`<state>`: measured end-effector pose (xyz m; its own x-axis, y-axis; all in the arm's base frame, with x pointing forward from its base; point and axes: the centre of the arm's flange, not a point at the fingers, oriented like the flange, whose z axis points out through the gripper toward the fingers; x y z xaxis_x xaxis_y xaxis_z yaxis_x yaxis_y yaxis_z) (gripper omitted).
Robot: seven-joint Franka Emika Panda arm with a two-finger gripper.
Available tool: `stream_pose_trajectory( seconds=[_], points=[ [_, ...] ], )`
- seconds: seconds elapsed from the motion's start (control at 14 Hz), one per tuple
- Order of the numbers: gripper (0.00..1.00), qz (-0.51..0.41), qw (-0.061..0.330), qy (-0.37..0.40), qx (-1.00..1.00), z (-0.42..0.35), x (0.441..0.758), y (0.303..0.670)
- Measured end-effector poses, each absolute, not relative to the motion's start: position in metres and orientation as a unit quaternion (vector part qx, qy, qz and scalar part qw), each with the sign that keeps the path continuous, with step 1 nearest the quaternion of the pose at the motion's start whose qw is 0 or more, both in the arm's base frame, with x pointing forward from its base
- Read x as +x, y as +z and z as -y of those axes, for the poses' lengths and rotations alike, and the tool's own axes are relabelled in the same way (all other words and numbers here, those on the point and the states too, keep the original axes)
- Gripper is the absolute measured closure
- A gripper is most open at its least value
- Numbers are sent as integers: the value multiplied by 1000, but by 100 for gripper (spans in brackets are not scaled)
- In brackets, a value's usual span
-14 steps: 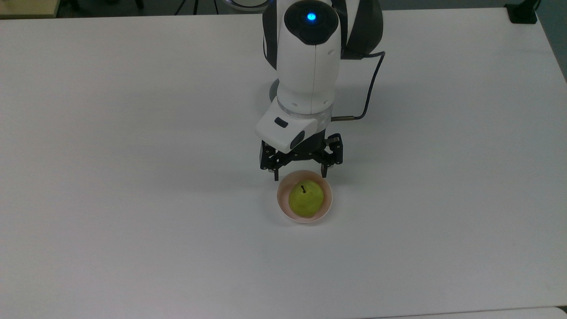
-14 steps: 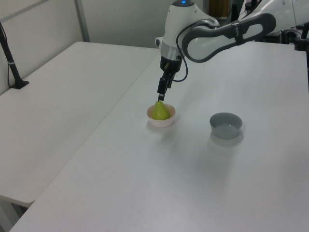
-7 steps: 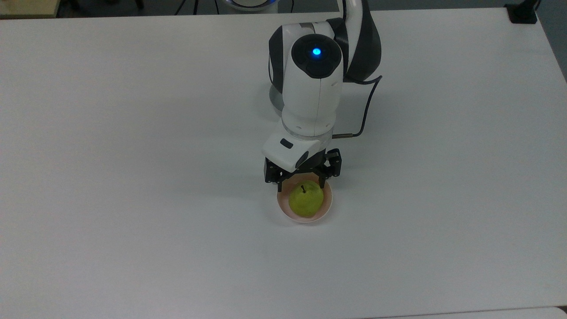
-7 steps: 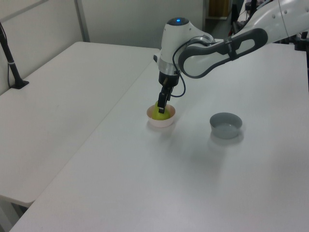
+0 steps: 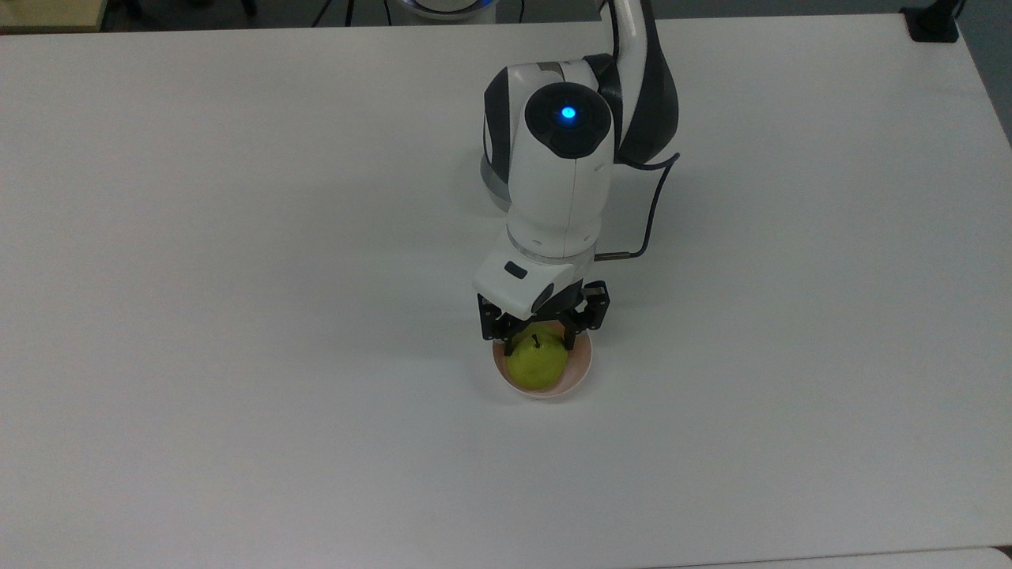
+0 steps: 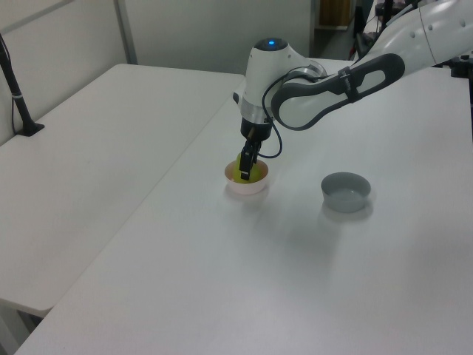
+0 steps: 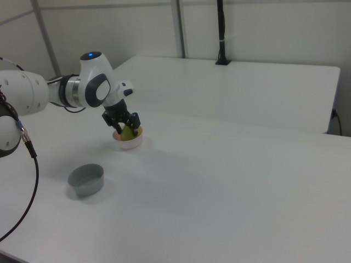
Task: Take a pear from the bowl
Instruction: 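Lift the pear up out of the pink bowl, then carry the pear away from the bowls and lower it to the table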
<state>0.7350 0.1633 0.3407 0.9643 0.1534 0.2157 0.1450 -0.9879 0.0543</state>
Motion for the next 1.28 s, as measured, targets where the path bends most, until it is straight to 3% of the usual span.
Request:
stream_pose_trajectory(
  seconds=[0.07, 0.64, 0.93, 1.28],
  points=[
    [31, -76, 19, 114, 990, -164, 736, 342],
    [32, -77, 17, 122, 989, -167, 738, 351],
    [32, -77, 11, 145, 986, -169, 739, 382],
    [32, -70, -2, 176, 982, -159, 730, 450]
  ],
)
